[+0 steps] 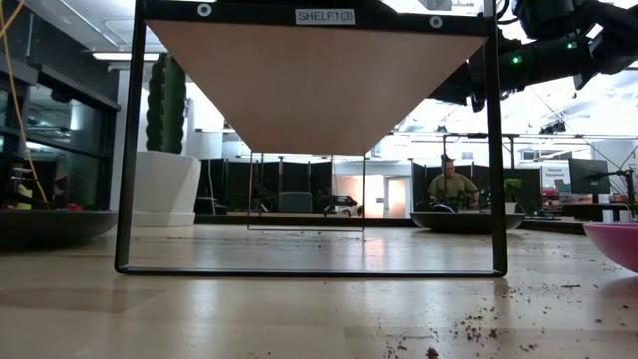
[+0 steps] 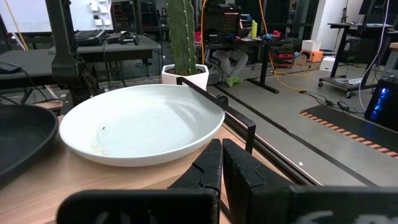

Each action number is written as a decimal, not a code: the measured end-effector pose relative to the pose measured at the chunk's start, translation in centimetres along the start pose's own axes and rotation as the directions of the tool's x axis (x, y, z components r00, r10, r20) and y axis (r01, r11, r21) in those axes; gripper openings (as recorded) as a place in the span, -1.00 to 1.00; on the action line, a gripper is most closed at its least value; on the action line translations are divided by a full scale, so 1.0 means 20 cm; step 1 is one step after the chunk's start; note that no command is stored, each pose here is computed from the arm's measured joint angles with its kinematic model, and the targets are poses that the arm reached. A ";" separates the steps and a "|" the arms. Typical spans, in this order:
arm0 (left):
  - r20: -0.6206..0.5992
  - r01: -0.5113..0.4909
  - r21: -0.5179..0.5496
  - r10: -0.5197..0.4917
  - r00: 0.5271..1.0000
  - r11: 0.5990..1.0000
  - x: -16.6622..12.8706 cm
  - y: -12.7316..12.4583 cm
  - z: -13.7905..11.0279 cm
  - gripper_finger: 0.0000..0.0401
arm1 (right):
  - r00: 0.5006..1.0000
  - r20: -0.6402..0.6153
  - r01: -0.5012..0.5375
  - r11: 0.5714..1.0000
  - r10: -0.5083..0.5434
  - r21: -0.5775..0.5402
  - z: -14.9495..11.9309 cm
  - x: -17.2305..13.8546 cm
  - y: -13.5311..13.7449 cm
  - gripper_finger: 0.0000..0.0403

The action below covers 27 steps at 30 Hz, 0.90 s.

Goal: Place and stack plates onto a shelf
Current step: Put the top black plate on the shelf, then stack the pink plate on top of the white plate on the shelf

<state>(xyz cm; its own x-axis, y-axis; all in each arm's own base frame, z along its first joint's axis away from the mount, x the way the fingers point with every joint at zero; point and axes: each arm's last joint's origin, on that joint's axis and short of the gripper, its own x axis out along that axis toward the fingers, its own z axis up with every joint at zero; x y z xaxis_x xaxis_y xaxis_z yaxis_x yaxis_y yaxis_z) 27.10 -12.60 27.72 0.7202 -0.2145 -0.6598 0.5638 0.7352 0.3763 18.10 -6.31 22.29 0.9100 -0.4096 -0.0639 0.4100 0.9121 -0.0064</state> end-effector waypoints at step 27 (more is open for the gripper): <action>-0.085 -0.505 -0.404 0.518 0.851 0.763 -0.38 -0.06 -0.45 -0.39 | 1.000 0.000 0.000 1.000 0.000 0.022 0.00 0.00 0.00 -1.00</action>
<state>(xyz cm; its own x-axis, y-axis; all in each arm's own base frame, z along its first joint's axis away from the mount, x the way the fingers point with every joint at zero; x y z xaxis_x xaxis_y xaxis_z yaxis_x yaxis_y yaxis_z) 17.29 -6.01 26.42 0.8704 0.2532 -0.4223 -0.0969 0.9290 0.3572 18.09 -6.32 22.28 0.9100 -0.4095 -0.0643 0.4112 0.9114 0.0157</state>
